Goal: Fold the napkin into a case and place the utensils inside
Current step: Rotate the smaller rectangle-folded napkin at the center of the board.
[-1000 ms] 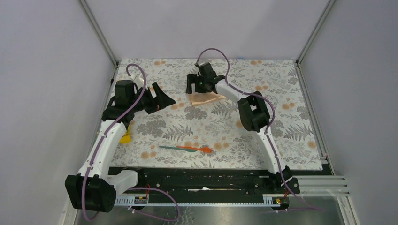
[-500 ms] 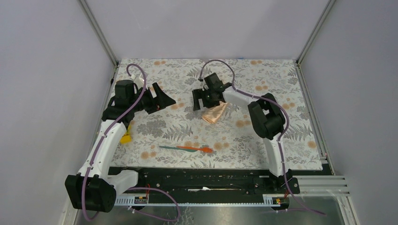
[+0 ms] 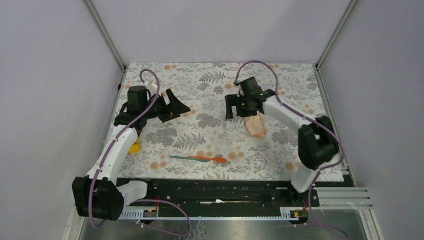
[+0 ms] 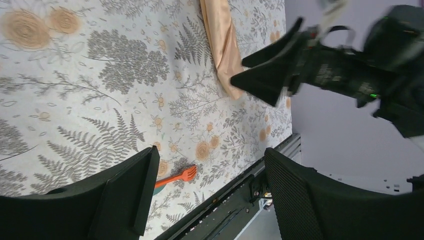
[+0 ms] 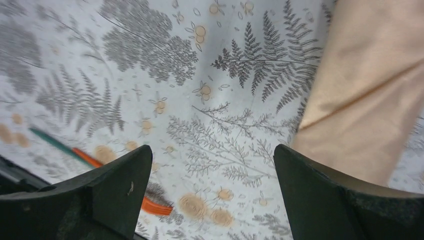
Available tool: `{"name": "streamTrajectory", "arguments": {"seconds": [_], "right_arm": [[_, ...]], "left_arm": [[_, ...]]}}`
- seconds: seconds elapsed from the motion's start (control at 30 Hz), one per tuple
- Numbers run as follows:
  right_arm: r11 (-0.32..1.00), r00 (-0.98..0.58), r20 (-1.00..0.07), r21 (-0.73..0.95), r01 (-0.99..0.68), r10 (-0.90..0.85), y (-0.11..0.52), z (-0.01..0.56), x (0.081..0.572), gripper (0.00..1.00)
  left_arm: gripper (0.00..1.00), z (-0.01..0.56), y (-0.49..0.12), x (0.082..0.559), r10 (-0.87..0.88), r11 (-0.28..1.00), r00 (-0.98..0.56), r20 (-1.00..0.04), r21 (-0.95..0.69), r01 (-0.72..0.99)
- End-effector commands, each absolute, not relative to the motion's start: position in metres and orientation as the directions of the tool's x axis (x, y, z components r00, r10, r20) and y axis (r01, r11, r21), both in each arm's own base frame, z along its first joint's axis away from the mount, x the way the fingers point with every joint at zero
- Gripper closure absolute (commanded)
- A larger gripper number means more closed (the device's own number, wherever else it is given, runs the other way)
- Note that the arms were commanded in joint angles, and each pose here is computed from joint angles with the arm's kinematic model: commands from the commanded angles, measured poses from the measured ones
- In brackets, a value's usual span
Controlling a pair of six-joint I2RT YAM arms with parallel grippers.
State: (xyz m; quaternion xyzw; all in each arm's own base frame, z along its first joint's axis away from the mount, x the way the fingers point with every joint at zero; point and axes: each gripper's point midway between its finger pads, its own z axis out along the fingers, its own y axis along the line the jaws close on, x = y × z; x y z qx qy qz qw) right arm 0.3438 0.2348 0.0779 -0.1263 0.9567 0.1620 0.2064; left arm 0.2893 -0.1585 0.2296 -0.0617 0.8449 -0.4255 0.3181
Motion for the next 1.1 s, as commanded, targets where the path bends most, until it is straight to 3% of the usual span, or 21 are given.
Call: {"name": "streamTrajectory", "arguments": {"seconds": [0.0,0.1,0.2,0.33,0.57,0.77,0.9,1.07], "right_arm": [[0.876,-0.819,-0.564,0.443,-0.191,0.106,0.211,0.14,0.364,0.02],[0.804,-0.828,-0.515,0.577,-0.142,0.223,0.191,0.141,0.373,0.03],[0.736,-0.839,-0.419,0.676,-0.034,0.346,0.162,0.13,0.379,0.09],[0.649,-0.789,-0.331,0.752,0.111,0.518,0.117,0.101,0.375,0.18],[0.691,-0.807,-0.294,0.699,0.184,0.513,0.101,0.049,0.351,0.32],[0.604,-0.844,-0.21,0.781,0.159,0.494,0.129,0.037,0.337,0.44],[0.565,-0.885,-0.205,0.822,0.077,0.419,0.167,0.049,0.323,0.44],[0.733,-0.829,-0.34,0.67,0.118,0.444,0.124,0.05,0.344,0.3]], "left_arm": [[0.17,0.23,-0.189,0.291,-0.342,0.559,-0.809,-0.477,-0.796,0.233],[0.18,0.216,-0.236,0.283,-0.28,0.496,-0.856,-0.434,-0.829,0.258],[0.3,0.203,-0.293,0.275,-0.212,0.419,-0.899,-0.382,-0.867,0.27],[0.37,0.193,-0.353,0.273,-0.155,0.401,-0.912,-0.38,-0.868,0.293],[0.55,0.167,-0.411,0.274,-0.069,0.394,-0.943,-0.325,-0.877,0.274],[0.65,0.157,-0.427,0.283,-0.062,0.396,-0.952,-0.301,-0.883,0.253],[0.68,0.154,-0.432,0.29,-0.061,0.402,-0.953,-0.298,-0.881,0.25],[0.8,0.144,-0.434,0.301,-0.05,0.415,-0.958,-0.282,-0.878,0.237]]}}
